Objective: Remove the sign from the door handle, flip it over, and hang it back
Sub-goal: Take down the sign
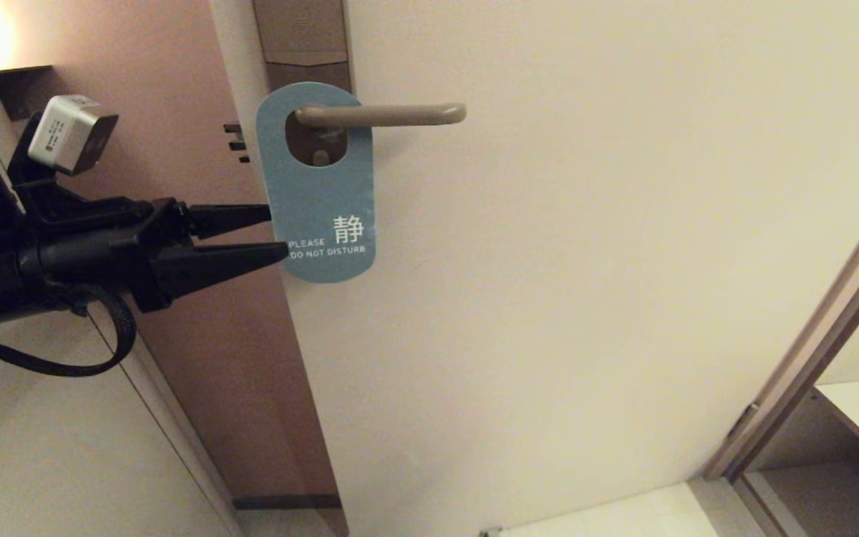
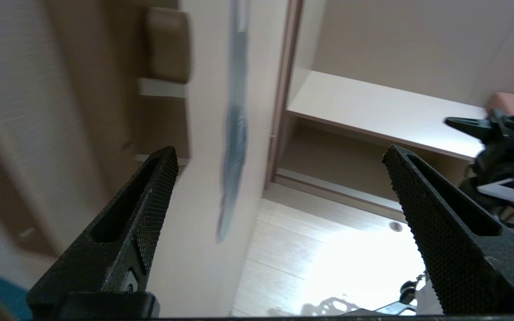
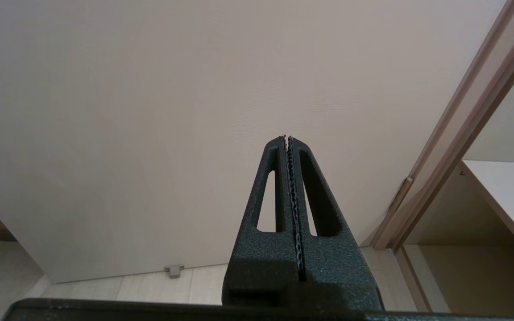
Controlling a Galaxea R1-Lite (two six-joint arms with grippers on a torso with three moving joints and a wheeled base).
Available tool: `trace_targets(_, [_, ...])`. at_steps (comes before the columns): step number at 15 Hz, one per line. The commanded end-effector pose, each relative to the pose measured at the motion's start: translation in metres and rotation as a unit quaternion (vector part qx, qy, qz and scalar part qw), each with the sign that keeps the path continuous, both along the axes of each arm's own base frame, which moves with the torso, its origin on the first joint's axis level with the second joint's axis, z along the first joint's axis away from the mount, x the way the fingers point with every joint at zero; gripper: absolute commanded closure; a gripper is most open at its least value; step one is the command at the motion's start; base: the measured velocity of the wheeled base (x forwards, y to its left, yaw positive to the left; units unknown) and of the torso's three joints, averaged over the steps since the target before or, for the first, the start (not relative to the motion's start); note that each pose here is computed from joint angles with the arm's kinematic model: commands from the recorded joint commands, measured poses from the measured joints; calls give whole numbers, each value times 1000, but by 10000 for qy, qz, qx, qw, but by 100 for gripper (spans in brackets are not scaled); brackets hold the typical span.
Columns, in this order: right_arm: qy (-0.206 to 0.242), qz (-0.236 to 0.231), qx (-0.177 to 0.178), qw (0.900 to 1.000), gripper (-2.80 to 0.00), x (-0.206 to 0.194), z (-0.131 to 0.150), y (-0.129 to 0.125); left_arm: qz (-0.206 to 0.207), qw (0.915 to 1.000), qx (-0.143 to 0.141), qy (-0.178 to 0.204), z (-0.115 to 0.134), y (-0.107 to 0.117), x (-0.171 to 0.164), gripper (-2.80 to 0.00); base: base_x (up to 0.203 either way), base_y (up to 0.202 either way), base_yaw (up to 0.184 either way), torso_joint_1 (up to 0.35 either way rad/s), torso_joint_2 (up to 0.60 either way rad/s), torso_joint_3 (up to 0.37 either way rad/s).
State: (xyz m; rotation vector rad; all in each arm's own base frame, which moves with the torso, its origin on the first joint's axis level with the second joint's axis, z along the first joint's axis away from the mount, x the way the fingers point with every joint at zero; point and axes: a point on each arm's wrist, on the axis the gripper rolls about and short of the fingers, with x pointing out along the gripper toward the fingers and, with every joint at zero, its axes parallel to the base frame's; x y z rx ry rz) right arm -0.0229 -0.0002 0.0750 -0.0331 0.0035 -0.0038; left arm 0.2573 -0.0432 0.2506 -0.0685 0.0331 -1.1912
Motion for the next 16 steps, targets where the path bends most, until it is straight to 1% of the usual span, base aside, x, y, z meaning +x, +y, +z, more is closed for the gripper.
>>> trace_targets(1, [6, 4, -3, 10000, 0, 0, 0, 0, -139, 9999, -4, 18, -1, -6, 2, -280, 0, 0, 0, 0, 0, 0])
trace_targets(3, [6, 4, -3, 10000, 0, 0, 0, 0, -218, 9998, -4, 33, -2, -10, 3, -280, 0, 0, 0, 0, 0, 0])
trace_targets(11, [6, 4, -3, 10000, 0, 0, 0, 0, -246, 9997, 7, -20, -1, -15, 23, -280, 0, 0, 0, 0, 0, 0])
trace_targets(16, [6, 1, -3, 10000, 0, 0, 0, 0, -406, 9991, -11, -78, 3, -25, 32, -280, 0, 0, 0, 0, 0, 0])
